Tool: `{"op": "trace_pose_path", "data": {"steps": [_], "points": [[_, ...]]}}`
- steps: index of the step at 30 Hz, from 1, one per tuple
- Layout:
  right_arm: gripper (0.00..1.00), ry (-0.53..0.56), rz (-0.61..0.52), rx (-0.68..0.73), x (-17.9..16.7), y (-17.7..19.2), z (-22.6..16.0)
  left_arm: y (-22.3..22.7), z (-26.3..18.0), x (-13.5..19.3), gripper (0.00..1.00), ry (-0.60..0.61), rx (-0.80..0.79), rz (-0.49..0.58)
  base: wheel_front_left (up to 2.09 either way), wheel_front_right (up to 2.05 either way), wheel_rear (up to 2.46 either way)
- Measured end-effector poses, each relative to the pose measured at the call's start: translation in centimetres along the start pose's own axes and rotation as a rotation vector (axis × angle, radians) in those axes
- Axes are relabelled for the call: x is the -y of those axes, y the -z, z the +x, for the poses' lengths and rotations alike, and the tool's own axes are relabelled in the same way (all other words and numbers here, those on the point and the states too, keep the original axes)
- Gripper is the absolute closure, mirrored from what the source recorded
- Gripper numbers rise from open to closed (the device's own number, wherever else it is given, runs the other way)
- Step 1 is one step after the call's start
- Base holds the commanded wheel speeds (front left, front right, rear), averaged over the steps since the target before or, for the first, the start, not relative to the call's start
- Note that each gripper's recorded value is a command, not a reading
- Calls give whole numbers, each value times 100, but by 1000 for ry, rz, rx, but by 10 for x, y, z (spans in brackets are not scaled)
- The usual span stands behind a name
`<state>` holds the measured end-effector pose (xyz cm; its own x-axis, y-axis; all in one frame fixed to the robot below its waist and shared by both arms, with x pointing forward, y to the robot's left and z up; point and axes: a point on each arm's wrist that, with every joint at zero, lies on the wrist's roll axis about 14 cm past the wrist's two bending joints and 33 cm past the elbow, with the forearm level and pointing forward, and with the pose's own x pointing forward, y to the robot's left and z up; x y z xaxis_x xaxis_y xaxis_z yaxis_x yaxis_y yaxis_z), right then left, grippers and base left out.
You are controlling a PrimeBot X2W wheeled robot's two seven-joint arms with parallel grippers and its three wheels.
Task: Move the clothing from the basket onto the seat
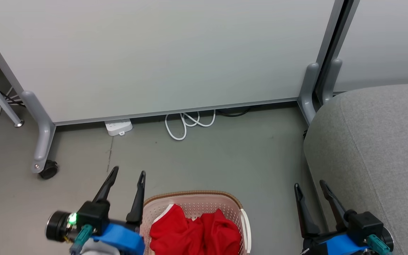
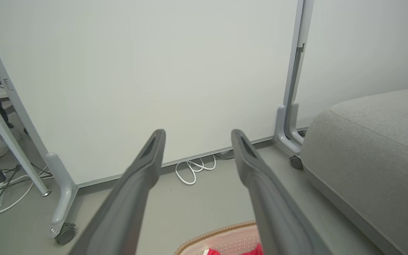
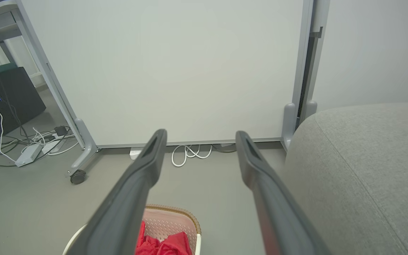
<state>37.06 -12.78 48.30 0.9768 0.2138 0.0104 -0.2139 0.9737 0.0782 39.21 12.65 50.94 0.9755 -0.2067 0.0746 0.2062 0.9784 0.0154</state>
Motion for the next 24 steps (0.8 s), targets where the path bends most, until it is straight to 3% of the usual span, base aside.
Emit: {"op": "trace_pose_path", "data": {"steps": [11,24], "points": [[0,11,-8,-5,10,4,23,23,53,32,0,197,-74,79,0,0,0],[0,52,-26,-33,38,24,68,139,84,75,0,478,-365,157,0,0,0]]}}
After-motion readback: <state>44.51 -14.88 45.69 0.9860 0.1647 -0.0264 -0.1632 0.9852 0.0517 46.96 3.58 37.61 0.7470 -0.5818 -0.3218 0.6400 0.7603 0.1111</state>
